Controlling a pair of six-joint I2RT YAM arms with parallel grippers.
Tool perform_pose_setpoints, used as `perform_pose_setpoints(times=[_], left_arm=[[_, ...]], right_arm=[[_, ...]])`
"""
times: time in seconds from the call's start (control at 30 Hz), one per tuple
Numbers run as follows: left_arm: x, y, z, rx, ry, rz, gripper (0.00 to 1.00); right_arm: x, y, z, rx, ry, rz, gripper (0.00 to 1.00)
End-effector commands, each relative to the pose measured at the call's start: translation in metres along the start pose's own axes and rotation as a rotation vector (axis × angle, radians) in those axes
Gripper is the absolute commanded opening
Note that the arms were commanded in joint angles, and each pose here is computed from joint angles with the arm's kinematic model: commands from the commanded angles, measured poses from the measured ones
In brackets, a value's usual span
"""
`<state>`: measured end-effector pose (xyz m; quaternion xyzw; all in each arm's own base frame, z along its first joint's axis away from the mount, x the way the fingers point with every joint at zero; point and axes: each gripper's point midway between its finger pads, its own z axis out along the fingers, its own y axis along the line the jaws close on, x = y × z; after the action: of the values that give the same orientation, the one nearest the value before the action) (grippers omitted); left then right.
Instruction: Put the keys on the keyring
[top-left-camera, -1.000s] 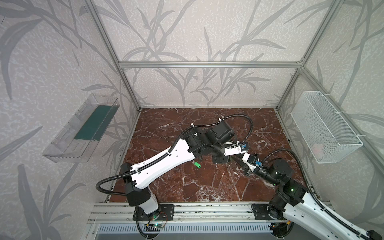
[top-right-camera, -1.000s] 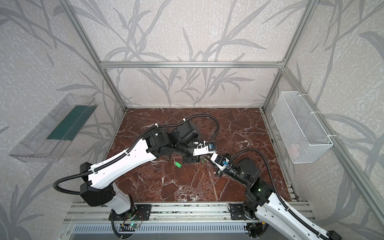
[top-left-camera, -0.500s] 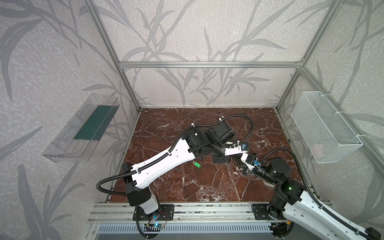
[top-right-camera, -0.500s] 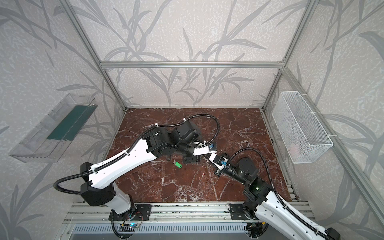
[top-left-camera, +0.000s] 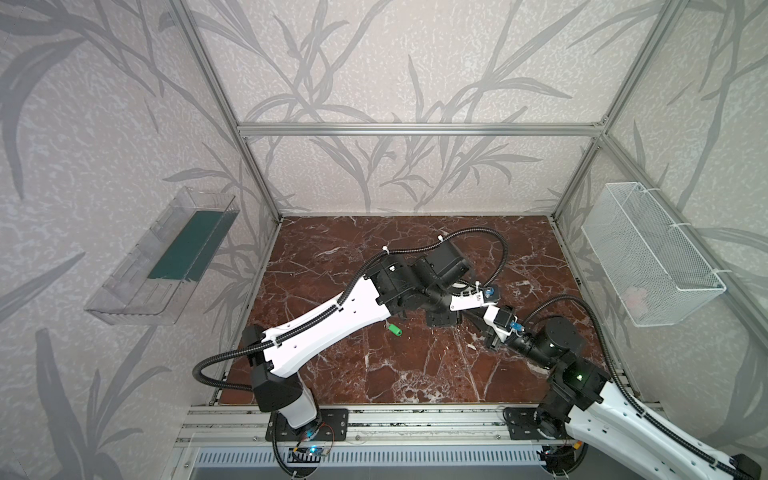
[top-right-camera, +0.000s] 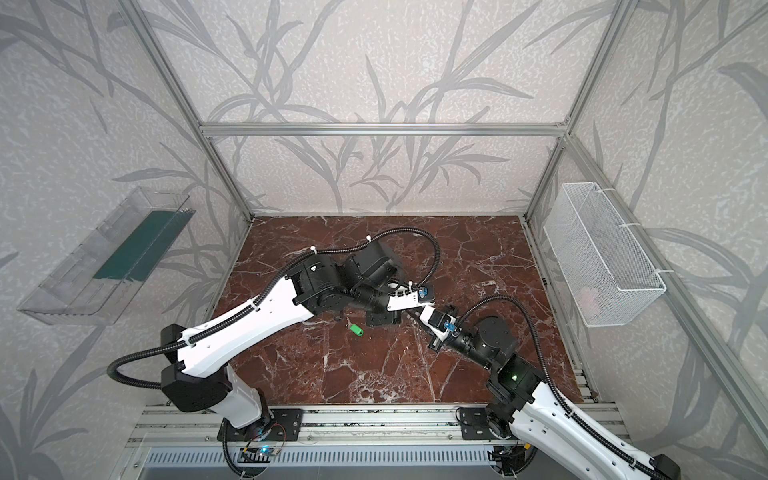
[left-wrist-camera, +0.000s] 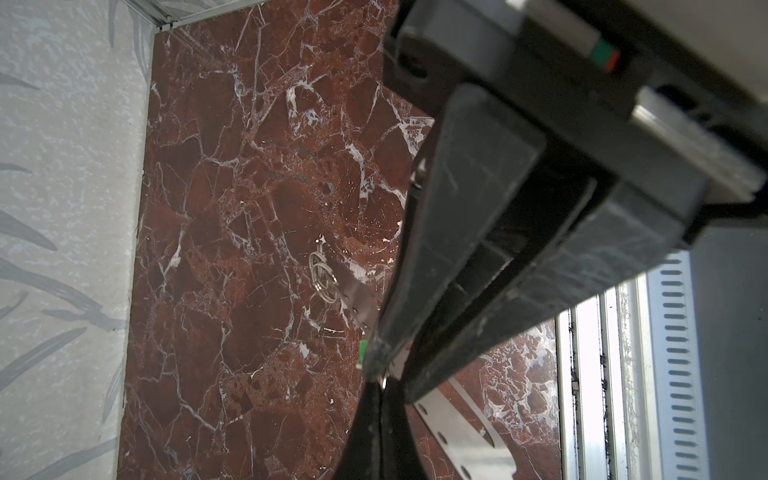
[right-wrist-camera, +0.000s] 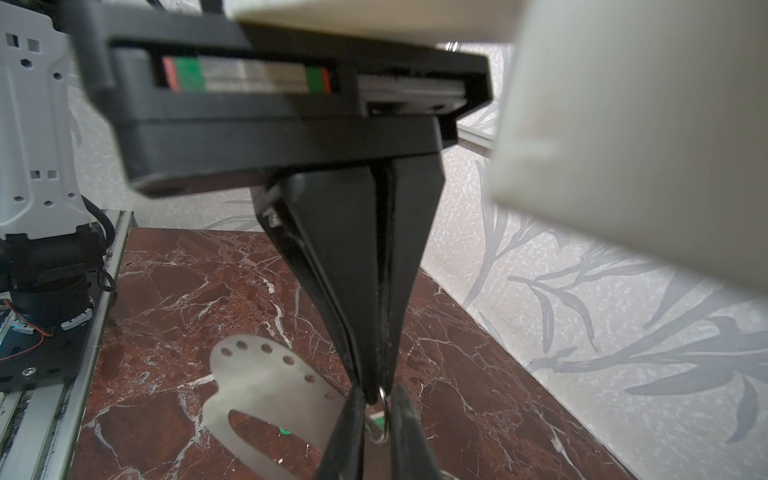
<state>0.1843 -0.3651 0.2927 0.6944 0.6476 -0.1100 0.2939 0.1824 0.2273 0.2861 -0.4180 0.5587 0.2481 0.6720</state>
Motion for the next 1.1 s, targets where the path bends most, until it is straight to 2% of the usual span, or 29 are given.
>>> perform_pose_setpoints(times=[0.0,0.53,0.8,1.07], left_arm=[[-0.008,-0.014,-0.009,0.048,-0.044,0.066,0.00],[-0.001,-0.014,-0.011,0.020,-0.052,0.101,0.00],[-0.002,-0.017,-0.015,0.022,-0.082,0.108,0.00],[0.003,-0.013,-0.014,-0.008,-0.061,0.117,0.00]], right_arm=[[0.002,-0.005,0.002,0.029,-0.001,0.041,0.14],[0.003,-0.012,-0.012,0.093,-0.016,0.083,0.19],[0.003,-0.006,-0.006,0.055,-0.016,0.103,0.18],[0.001,0.006,-0.004,-0.021,-0.025,0.108,0.19]])
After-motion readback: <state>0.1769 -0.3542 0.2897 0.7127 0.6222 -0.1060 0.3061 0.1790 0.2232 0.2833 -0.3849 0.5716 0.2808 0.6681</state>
